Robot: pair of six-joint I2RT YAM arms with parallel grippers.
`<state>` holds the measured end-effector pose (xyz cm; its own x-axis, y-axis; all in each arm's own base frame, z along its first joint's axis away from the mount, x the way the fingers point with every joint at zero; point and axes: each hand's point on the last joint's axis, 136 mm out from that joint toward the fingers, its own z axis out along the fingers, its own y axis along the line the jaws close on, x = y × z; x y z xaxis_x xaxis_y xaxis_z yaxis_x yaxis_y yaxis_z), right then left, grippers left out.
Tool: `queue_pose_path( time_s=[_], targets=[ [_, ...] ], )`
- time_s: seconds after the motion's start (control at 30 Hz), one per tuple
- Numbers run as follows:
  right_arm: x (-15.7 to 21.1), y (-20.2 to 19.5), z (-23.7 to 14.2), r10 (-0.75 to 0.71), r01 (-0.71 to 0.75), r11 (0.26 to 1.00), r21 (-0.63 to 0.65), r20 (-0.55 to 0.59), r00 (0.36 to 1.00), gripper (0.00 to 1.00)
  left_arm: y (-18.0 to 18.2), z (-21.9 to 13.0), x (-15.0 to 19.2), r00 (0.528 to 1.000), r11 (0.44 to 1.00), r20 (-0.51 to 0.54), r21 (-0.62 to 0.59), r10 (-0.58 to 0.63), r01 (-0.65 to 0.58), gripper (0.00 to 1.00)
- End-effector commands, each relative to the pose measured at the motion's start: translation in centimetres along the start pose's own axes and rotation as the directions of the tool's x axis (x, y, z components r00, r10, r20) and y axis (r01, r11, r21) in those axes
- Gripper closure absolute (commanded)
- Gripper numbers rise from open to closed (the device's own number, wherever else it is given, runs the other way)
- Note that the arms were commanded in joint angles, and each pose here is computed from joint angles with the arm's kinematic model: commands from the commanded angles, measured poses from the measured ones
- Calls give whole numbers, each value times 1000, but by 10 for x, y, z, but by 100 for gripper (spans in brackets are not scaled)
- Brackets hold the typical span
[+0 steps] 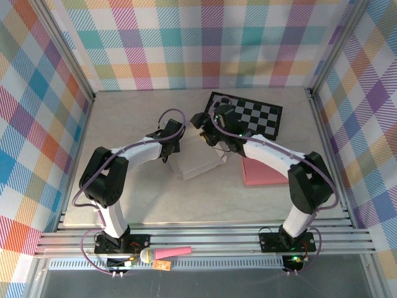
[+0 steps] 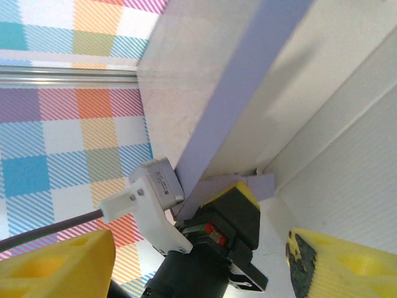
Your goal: Fold the paper box
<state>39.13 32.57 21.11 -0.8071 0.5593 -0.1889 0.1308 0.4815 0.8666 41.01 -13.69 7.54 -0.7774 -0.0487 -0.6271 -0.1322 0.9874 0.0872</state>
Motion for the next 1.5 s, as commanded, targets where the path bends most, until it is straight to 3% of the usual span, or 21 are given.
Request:
queue_pose_path(
  time_s=[0.0, 0.17, 0.33, 0.4, 0.7, 0.97, 1.13, 1.3, 1.47],
  targets=[
    [-13, -15, -26, -220, 220, 974, 52, 4, 975, 32, 20, -11, 15, 993, 994, -54, -4, 108, -109, 100],
    [-39, -41, -49, -495, 493, 869, 43, 30, 869, 52, 20, -14, 27, 974, 976, -82, 72, 213, -208, 100],
    [-54, -80, -46, -684, 680, 724, 112, -7, 729, 53, 2, -14, 40, 952, 946, -109, 193, 285, -261, 100],
    [-56, -89, -45, -706, 703, 702, 116, -13, 708, 54, -8, -17, 42, 948, 932, -109, 250, 298, -264, 100],
    [-61, -102, -67, -647, 637, 757, 144, 29, 762, 51, -11, -44, 31, 943, 907, -66, 304, 325, -291, 100],
    [-50, -105, -101, -599, 581, 797, 162, 96, 795, 50, -34, -74, 40, 922, 801, 4, 493, 388, -340, 100],
    [-35, -134, -119, -599, 571, 793, 212, 102, 794, 49, -41, -62, 57, 920, 814, -73, 496, 385, -302, 100],
    [-29, -160, -127, -606, 563, 785, 258, 131, 785, 48, -48, -55, 69, 912, 840, -56, 414, 407, -350, 100],
    [-26, -166, -126, -590, 548, 797, 256, 133, 796, 48, -45, -44, 77, 942, 896, -30, 321, 333, -306, 100]
  ],
)
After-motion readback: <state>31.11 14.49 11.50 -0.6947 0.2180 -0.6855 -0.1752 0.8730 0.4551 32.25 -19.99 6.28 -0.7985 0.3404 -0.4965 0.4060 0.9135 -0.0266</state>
